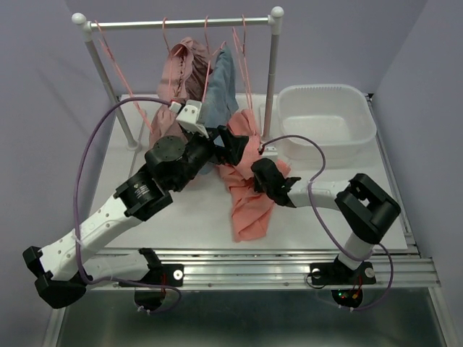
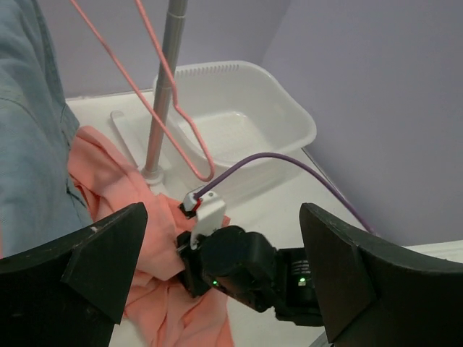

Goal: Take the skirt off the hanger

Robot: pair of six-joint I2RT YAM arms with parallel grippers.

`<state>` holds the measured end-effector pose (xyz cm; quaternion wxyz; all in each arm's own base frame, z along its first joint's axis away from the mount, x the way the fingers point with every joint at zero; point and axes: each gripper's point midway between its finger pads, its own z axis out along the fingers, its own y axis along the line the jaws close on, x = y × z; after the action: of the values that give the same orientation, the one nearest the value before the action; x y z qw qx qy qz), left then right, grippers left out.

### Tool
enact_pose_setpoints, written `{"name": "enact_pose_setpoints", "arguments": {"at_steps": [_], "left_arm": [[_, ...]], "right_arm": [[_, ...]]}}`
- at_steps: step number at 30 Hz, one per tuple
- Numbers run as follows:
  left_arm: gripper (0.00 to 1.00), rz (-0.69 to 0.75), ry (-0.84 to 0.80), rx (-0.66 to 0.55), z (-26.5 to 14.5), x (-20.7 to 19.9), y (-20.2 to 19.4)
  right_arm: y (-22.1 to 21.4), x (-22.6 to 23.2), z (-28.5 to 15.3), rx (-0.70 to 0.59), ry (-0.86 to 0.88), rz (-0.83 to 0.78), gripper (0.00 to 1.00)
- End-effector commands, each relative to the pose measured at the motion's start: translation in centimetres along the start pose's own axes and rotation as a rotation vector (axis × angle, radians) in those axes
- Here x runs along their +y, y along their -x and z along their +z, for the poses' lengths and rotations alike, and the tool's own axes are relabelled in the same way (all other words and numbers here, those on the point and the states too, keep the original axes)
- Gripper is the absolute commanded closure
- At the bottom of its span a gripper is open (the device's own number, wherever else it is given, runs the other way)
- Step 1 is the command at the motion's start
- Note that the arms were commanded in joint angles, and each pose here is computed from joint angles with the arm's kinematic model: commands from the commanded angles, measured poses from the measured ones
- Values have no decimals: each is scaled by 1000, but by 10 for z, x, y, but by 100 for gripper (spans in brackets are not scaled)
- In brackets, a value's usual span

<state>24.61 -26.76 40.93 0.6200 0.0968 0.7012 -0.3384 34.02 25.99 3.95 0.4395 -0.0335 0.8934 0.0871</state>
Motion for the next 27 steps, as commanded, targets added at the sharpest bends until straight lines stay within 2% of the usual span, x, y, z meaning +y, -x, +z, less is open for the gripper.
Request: {"name": "enact_pose_setpoints", "arguments": {"at_steps": [1,5,8,12,14,15,18,19,21,22,23,24,27], "left_arm": [[1,-77,51,-106,-25,13,22],[1,-107,113,-131,-46,32,21],[1,-121,160,-144,-55,45,19],[1,-137,219,-145,-60,56,16],[1,-142,260,-140,-60,63,13],[1,-151,271,-139,-60,65,12],[1,-151,283,-132,-56,66,9],[1,-148,284,-126,-54,65,8],[1,-142,290,-128,-51,65,11],[1,-133,291,-122,-50,64,11],[1,-131,295,-127,-48,63,14],[1,-128,301,-132,-46,63,17],[1,-120,348,-148,-40,67,24]], "right_arm": [[67,-24,-44,-198,-96,57,99],[137,-12,-107,-363,34,106,99],[194,-20,-164,-519,58,155,99],[261,-64,-221,-700,-146,158,99],[283,-88,-232,-739,-277,179,99],[309,-108,-247,-785,-335,201,99],[345,-129,-250,-831,-359,212,99],[370,-144,-264,-881,-374,227,99],[393,-154,-256,-890,-405,196,99],[417,-166,-274,-946,-428,219,99],[426,-165,-255,-929,-426,190,99],[438,-170,-270,-967,-427,207,99],[455,-184,-245,-952,-477,179,99]]}}
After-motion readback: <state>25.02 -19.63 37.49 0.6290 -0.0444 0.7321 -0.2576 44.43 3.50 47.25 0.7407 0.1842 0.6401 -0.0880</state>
